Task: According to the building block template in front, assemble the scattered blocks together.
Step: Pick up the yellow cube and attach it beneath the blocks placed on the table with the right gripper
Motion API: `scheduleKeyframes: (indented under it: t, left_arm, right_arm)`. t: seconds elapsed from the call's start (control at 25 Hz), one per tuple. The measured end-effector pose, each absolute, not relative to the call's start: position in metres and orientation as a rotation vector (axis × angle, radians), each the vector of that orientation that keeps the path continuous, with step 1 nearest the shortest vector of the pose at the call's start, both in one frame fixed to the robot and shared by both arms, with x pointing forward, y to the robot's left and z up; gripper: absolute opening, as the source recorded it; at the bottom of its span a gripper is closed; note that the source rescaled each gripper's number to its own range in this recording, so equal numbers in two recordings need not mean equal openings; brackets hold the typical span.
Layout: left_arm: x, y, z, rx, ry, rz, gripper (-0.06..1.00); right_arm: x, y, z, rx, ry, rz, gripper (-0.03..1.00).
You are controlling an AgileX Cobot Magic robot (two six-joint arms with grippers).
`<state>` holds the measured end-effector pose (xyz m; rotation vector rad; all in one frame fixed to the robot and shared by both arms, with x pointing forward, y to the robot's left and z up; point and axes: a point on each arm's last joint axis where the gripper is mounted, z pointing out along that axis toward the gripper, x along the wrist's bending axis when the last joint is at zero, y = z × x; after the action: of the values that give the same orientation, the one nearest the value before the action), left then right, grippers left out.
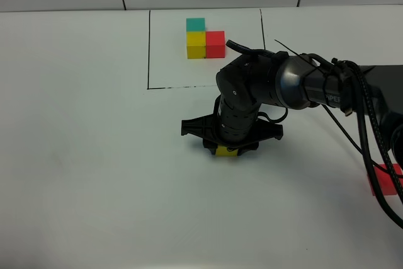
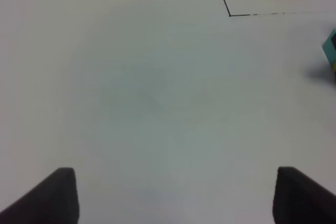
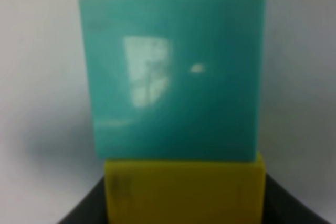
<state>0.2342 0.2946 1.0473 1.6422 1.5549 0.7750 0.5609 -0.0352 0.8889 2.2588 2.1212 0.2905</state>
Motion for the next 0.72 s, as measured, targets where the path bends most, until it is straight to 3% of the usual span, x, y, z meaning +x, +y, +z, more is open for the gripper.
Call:
scheduleKeyframes:
  t: [0.72]
  left_arm:
    - [0.2342, 0.2946, 1.0473, 1.642, 1.555, 0.775, 0.96]
  right_arm:
    - [0.5604, -0.0360, 0.8882, 2.235, 2.149, 0.269, 0.04]
